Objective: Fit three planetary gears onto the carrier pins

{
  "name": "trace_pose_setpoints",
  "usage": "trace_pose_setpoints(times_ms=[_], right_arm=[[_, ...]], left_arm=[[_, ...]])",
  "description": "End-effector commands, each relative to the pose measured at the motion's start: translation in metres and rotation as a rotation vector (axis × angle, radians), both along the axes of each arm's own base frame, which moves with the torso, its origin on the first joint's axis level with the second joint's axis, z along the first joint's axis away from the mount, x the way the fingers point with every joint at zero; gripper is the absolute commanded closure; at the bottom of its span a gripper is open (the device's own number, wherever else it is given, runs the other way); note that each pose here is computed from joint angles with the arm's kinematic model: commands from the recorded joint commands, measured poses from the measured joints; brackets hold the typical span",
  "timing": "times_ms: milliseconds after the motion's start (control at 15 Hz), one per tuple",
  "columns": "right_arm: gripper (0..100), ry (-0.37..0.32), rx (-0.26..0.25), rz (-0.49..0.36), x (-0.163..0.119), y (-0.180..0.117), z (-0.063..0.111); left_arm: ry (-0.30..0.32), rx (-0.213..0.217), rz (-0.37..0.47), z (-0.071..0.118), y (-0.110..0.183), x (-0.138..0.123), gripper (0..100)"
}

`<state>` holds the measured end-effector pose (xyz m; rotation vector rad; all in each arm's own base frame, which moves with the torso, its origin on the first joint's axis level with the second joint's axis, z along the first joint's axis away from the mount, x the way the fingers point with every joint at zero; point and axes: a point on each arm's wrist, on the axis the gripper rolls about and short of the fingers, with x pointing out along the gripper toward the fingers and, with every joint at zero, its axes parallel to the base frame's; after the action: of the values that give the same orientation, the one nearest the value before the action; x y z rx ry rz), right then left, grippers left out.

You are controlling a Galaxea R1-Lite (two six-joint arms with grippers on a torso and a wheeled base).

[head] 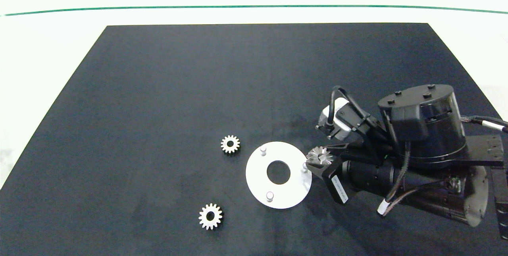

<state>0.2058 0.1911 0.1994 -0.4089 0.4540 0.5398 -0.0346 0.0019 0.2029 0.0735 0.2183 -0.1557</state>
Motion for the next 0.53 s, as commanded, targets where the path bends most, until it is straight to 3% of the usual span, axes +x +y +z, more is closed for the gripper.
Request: trace_pose_setpoints(times_ms=[67, 533], right_arm=[[90, 0.020, -0.021, 0.008, 0.0084, 0.0114, -0.0085], [90, 0.035, -0.036, 0.008, 0.0100, 0.0129, -0.0133]], left_arm=[[0.002, 0.000, -0.002, 0.0005, 0.0000, 0.0001, 0], [0.005, 0.001, -0.002, 0.0012, -0.0001, 0.0012, 0]])
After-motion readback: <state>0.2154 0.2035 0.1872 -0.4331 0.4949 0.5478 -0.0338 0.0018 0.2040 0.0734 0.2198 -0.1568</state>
